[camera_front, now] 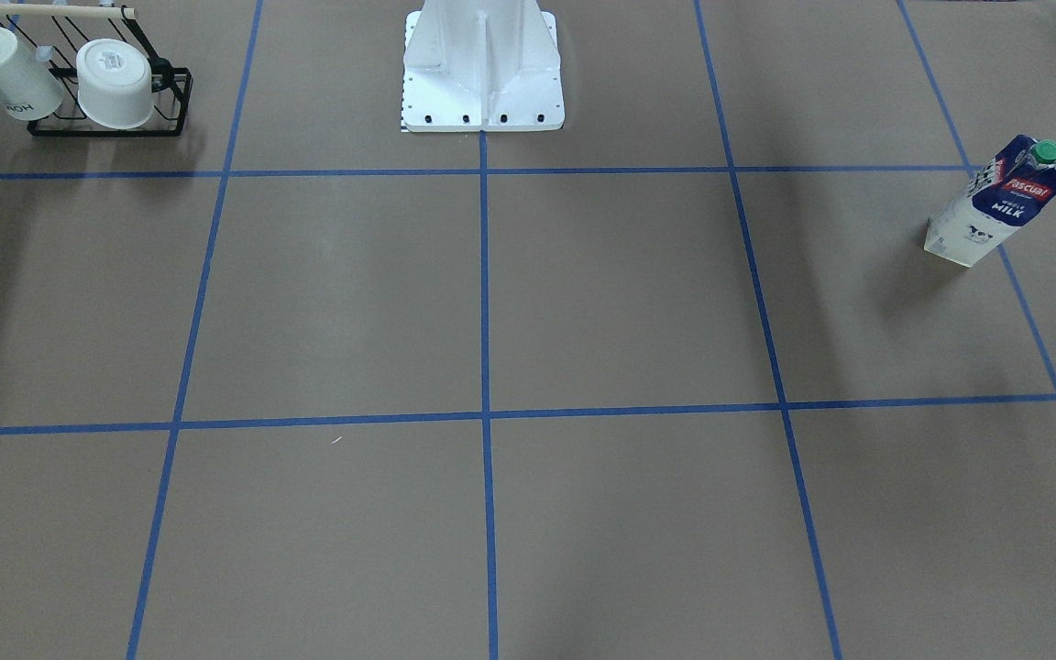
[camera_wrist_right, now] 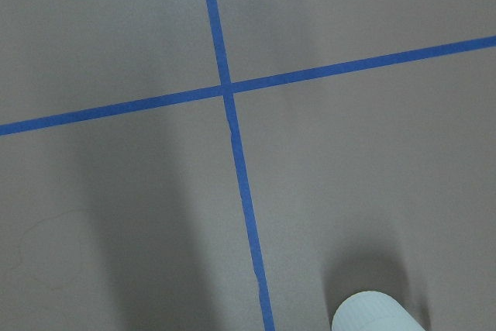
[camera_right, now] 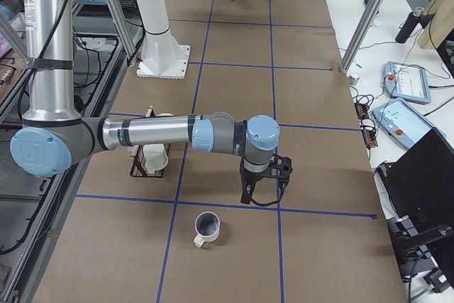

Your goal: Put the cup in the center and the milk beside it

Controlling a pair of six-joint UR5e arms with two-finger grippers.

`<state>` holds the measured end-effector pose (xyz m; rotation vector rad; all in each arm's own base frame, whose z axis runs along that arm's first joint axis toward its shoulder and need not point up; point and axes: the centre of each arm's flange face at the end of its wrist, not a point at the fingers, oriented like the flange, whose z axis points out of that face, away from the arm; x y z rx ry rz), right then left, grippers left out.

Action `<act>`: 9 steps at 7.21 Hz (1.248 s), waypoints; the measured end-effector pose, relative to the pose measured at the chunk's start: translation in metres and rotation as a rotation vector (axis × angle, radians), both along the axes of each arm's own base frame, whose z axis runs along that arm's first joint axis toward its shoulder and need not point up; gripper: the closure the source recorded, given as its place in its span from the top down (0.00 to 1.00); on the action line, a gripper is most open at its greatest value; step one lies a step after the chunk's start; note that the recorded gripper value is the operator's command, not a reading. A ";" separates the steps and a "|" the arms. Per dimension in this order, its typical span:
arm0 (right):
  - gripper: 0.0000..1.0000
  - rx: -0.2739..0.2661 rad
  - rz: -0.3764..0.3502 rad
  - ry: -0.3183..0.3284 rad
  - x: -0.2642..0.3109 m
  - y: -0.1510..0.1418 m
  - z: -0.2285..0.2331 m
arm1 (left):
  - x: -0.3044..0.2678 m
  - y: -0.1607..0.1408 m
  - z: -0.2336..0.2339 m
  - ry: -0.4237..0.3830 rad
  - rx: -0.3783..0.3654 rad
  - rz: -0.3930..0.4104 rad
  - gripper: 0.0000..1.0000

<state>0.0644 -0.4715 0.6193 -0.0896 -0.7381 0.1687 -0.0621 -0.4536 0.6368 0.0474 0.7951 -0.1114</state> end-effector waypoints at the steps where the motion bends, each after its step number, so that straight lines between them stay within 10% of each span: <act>1: 1.00 0.012 -0.002 0.008 0.000 -0.002 -0.002 | 0.001 -0.001 0.000 0.001 -0.001 0.000 0.98; 9: 1.00 0.126 -0.123 0.052 0.001 0.005 0.013 | 0.000 -0.027 -0.010 -0.002 0.044 0.000 0.98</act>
